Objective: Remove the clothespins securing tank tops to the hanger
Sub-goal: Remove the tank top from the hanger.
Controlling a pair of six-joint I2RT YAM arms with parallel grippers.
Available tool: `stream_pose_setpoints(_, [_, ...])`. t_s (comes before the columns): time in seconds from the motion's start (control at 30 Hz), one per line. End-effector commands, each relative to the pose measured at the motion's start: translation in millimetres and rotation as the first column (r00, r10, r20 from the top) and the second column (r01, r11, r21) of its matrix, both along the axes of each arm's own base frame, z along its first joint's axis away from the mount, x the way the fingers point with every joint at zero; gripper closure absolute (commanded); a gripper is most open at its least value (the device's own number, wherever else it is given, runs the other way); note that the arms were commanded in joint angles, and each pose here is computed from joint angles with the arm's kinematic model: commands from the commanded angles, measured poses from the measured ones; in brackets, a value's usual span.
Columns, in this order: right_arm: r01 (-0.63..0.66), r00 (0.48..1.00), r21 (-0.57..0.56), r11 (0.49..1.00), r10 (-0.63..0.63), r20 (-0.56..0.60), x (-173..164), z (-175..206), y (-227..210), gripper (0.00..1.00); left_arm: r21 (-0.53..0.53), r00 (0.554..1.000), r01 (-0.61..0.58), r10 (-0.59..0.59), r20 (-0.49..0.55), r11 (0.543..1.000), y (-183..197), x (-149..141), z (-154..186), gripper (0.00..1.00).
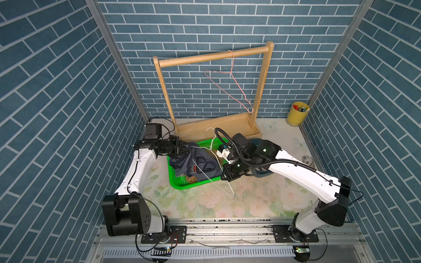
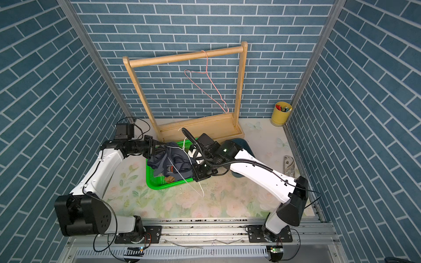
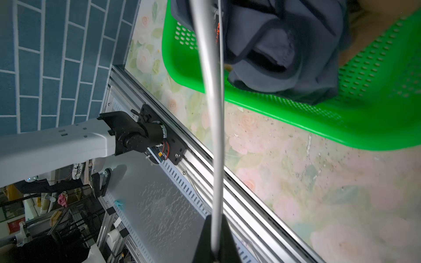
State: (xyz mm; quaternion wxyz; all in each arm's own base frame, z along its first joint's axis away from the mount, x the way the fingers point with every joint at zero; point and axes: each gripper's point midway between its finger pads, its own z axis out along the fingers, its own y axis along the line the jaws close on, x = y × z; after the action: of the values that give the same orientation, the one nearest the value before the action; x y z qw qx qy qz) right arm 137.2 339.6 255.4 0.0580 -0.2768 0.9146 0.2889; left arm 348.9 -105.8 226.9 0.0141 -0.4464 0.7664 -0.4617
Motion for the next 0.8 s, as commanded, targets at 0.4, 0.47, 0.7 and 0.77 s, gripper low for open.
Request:
stream_pose_setpoints(0.4, [0.251, 0.966, -0.113, 0.961, -0.256, -0.036, -45, 76, -117, 1.0, 0.398, 0.968, 0.246, -0.241, -0.062, 0.884, 24, -28, -43, 0.58])
stream_pose_setpoints(0.47, [0.273, 0.962, -0.103, 0.956, -0.273, 0.012, -34, 98, -119, 1.0, 0.425, 0.961, 0.269, -0.269, -0.063, 0.864, 20, -32, -43, 0.56])
stream_pose_setpoints(0.7, [0.264, 0.96, 0.002, 0.965, -0.263, 0.099, 45, 135, -71, 1.0, 0.495, 0.956, 0.255, -0.294, -0.001, 0.83, 17, -42, -13, 0.47])
stream_pose_setpoints(0.77, [0.288, 0.948, 0.028, 0.957, -0.289, 0.131, 77, 134, -62, 1.0, 0.512, 0.956, 0.237, -0.292, 0.028, 0.826, 20, -45, 2, 0.47])
